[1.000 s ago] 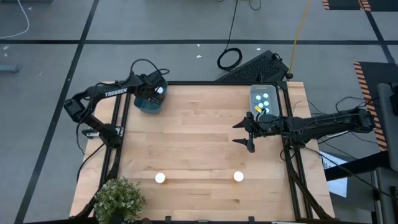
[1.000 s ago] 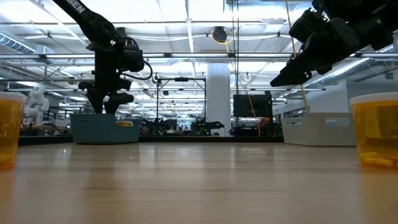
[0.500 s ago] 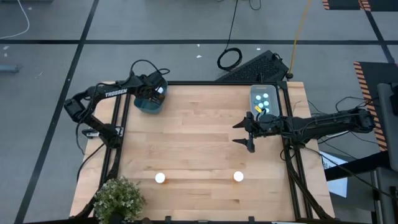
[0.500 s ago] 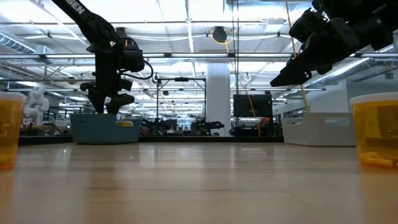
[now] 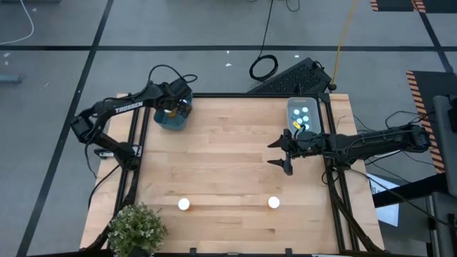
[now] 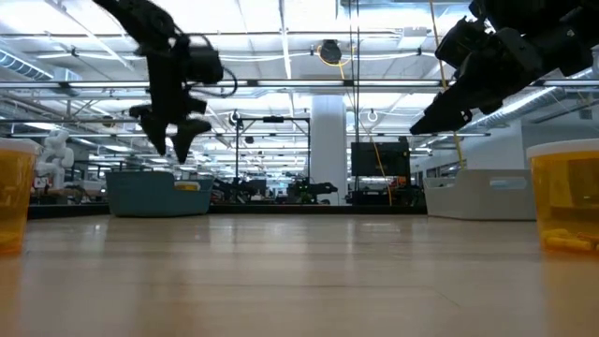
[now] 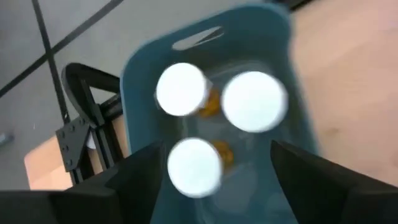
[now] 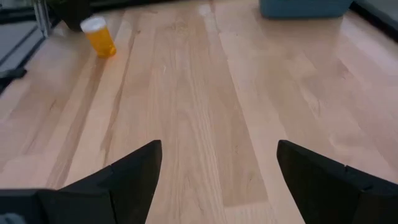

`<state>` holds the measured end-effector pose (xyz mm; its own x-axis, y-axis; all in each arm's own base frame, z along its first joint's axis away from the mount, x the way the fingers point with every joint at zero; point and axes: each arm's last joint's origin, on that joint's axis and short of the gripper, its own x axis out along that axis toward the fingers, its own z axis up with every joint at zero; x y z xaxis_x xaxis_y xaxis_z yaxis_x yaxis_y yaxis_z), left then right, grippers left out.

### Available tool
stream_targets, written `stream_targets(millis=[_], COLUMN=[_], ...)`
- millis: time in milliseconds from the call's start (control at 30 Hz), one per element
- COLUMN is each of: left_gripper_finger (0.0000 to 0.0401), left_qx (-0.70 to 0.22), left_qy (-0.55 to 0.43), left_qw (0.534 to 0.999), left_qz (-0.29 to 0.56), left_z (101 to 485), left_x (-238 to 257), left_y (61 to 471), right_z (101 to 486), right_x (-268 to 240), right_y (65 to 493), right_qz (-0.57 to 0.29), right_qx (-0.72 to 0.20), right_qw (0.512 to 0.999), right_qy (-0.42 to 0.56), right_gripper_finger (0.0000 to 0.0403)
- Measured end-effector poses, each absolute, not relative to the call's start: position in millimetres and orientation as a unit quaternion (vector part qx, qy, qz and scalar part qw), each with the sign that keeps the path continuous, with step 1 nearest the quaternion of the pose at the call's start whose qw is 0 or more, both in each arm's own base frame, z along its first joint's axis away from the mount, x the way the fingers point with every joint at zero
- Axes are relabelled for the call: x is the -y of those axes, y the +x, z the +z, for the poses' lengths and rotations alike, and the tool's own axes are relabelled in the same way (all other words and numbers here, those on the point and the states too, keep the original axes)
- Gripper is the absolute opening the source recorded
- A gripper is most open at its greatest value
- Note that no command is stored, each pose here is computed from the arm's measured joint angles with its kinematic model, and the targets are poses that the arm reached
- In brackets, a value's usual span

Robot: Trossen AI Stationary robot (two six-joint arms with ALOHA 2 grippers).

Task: Pick and place medicine bottles into bin by pill shape (circle, oval)
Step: Put the orange capsule bottle into the blue bin

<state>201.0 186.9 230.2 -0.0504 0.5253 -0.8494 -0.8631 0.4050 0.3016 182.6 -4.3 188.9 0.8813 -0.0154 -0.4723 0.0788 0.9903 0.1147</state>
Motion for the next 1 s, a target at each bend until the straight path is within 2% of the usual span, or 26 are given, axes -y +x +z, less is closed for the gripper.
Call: stream_targets(millis=[200,367,567,767,1000], left_gripper_finger=[0.0266,0.025,0.025,0.0254,0.0255], left_qx=[-0.465,-0.43,-0.406,-0.35,-0.306], left_qy=[-0.144,-0.125,-0.11,-0.094,-0.073], left_qw=[0.728,0.785,0.834,0.889,0.923], left_qz=[0.482,0.428,0.357,0.282,0.221], left_z=[267.1,282.2,283.9,291.1,298.8], left_x=[-148.2,-104.3,-54.6,-12.1,18.1], left_y=[217.5,233.8,255.9,274.0,281.9], right_z=[183.8,185.1,181.9,173.9,156.9], right_x=[1.7,-13.6,-43.0,-76.7,-110.9], right_y=[178.1,170.8,157.9,139.8,128.4], right_qz=[-0.003,0.041,0.062,0.094,0.091], right_qx=[-0.277,-0.295,-0.334,-0.389,-0.405], right_qw=[0.956,0.946,0.932,0.906,0.907], right_qy=[0.096,0.129,0.128,0.138,0.069], right_gripper_finger=[0.0313,0.0313,0.031,0.0286,0.0279])
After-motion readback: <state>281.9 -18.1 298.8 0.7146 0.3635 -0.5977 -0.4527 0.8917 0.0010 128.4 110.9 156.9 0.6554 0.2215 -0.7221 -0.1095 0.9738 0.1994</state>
